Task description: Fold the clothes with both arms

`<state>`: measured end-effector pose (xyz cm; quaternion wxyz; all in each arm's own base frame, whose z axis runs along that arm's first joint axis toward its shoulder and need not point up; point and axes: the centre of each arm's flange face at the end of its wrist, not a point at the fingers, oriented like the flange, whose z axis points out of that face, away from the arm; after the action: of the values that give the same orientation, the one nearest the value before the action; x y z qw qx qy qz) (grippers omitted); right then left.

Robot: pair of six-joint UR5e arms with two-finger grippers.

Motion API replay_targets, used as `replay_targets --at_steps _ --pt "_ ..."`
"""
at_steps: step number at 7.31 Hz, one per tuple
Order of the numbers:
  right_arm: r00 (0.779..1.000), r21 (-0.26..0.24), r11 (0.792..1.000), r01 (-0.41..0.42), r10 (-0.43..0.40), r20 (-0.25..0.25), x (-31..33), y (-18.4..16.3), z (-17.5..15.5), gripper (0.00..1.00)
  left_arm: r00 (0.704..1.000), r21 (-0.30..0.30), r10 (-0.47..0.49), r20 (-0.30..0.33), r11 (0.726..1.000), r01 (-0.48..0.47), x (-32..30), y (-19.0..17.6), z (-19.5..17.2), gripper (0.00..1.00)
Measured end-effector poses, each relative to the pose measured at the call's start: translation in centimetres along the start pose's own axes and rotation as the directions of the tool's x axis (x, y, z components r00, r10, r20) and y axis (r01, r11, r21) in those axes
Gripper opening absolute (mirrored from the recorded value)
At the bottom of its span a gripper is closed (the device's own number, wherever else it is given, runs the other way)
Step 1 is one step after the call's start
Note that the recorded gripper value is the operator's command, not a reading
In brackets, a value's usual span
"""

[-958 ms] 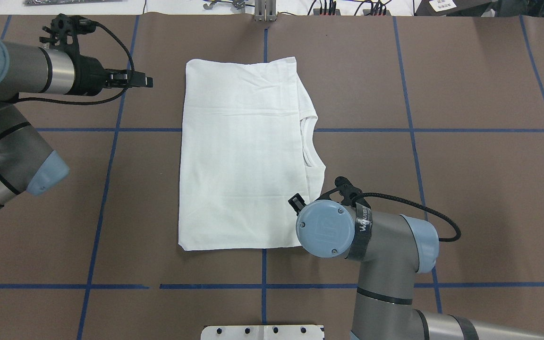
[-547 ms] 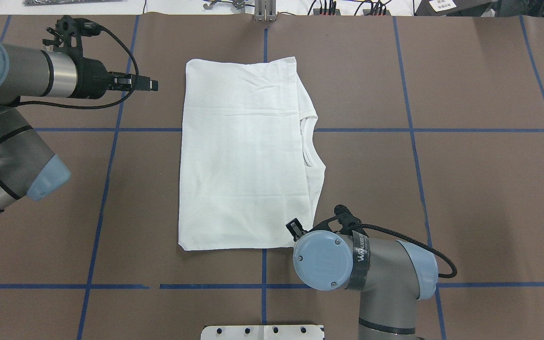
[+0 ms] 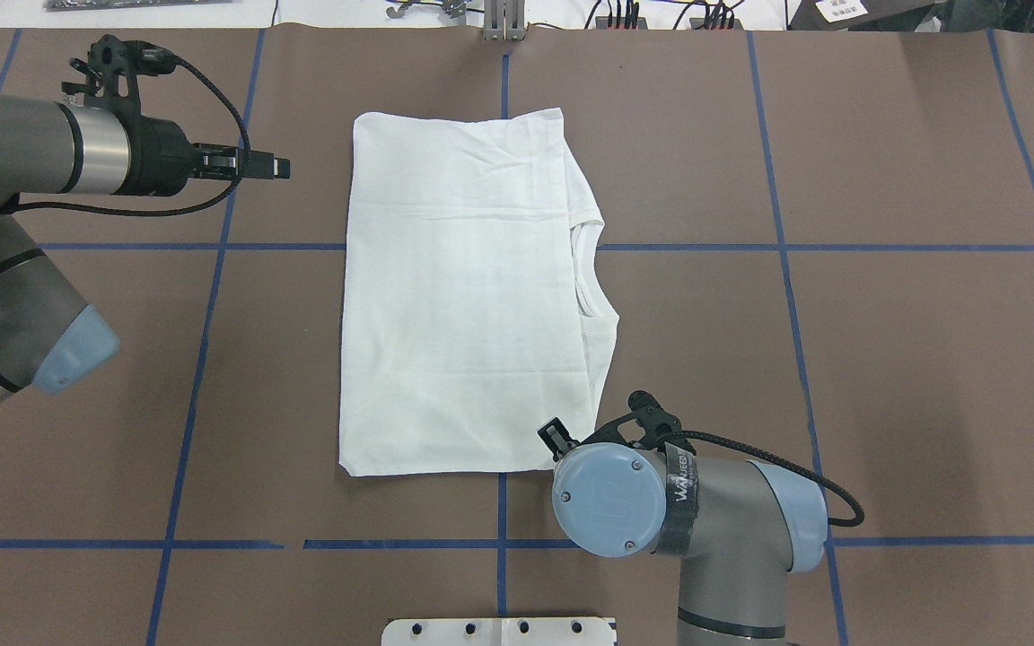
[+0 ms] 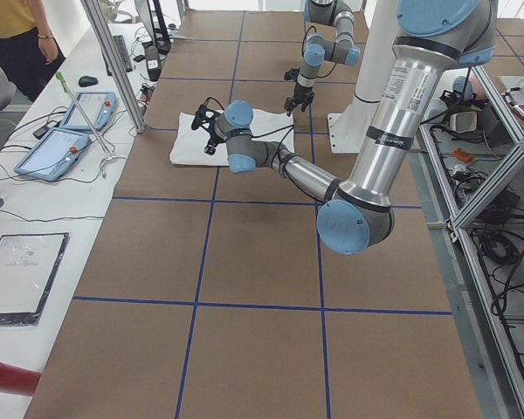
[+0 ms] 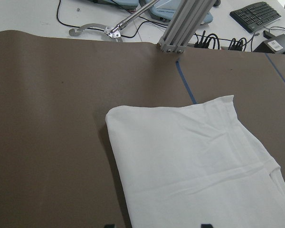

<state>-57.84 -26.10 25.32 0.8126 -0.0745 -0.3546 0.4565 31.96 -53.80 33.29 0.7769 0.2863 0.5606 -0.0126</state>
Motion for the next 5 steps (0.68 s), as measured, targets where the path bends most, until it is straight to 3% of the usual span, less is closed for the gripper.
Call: replay_targets --at_steps 2,3,5 --pt "0.999 0.017 1.000 0.004 -0.005 0.044 -0.4 -0.2 0.6 0.91 1.000 0.001 0.000 0.001 1.000 0.000 0.0 0.0 0.0 0.68" --pt "0.998 0.002 1.000 0.003 -0.003 0.069 -0.6 0.0 1.1 0.91 1.000 0.000 0.000 0.001 1.000 0.000 0.0 0.0 0.0 0.68" --pt "0.996 -0.014 1.000 0.001 0.000 0.087 -0.9 0.2 1.5 0.71 1.000 0.001 0.001 0.000 1.000 -0.001 0.1 0.0 0.0 0.68"
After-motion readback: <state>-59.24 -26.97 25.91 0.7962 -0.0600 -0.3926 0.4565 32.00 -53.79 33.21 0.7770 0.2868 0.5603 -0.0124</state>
